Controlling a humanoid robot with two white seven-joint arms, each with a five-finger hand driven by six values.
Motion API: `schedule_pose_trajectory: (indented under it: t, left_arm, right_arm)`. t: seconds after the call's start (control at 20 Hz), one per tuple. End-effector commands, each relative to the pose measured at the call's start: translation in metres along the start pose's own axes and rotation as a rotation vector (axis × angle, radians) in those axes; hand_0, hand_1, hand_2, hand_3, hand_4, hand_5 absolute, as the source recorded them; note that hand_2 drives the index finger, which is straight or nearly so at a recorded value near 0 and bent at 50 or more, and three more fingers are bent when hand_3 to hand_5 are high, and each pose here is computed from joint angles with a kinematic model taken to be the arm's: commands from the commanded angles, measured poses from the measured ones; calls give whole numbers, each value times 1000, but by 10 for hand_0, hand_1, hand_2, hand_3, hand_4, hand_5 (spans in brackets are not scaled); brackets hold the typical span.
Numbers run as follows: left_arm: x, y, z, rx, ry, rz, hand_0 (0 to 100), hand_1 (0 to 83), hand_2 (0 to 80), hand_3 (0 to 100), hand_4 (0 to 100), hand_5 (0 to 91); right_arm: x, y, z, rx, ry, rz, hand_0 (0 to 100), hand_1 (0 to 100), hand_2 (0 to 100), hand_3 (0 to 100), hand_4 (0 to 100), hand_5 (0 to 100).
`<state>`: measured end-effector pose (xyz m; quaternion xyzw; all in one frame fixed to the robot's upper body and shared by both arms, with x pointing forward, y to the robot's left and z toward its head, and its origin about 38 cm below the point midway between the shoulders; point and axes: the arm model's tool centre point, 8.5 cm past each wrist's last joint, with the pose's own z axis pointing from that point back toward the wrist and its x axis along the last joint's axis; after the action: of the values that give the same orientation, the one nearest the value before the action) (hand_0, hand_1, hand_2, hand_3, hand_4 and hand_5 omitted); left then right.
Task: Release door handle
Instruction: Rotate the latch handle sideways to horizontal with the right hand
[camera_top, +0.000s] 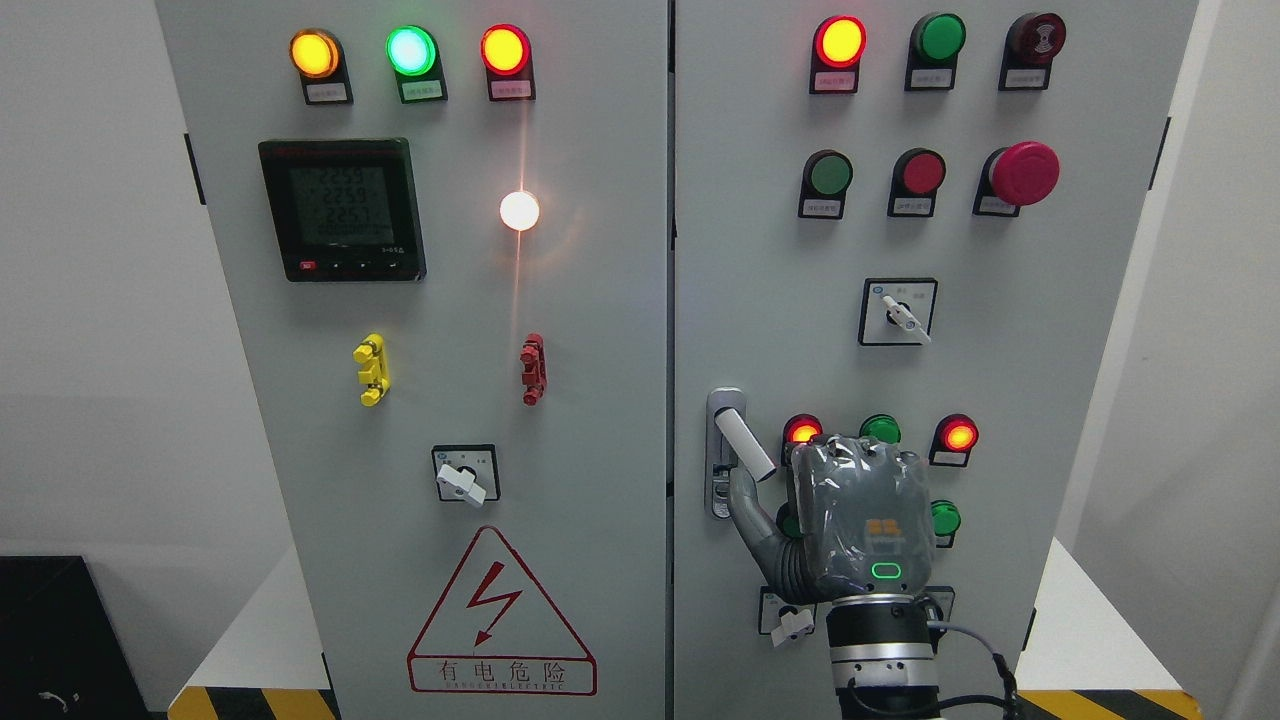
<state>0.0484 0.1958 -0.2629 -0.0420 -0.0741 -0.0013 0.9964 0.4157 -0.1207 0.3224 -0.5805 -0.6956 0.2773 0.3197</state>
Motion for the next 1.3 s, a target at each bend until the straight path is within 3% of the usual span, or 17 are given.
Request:
schedule_pose_trajectory:
  t: [0.0,1.25]
  left_arm:
    - [0,0,0,-1,-1,0,120,556,0,0,0,0]
    - [0,0,0,-1,-1,0,120,556,0,0,0,0]
  right_arm:
    - [-3,-1,-1,-3,7,12,510,378,980,1000,1000,1000]
    - [-7,-5,-3,-17,17,19,509,402,980,1000,1000,1000]
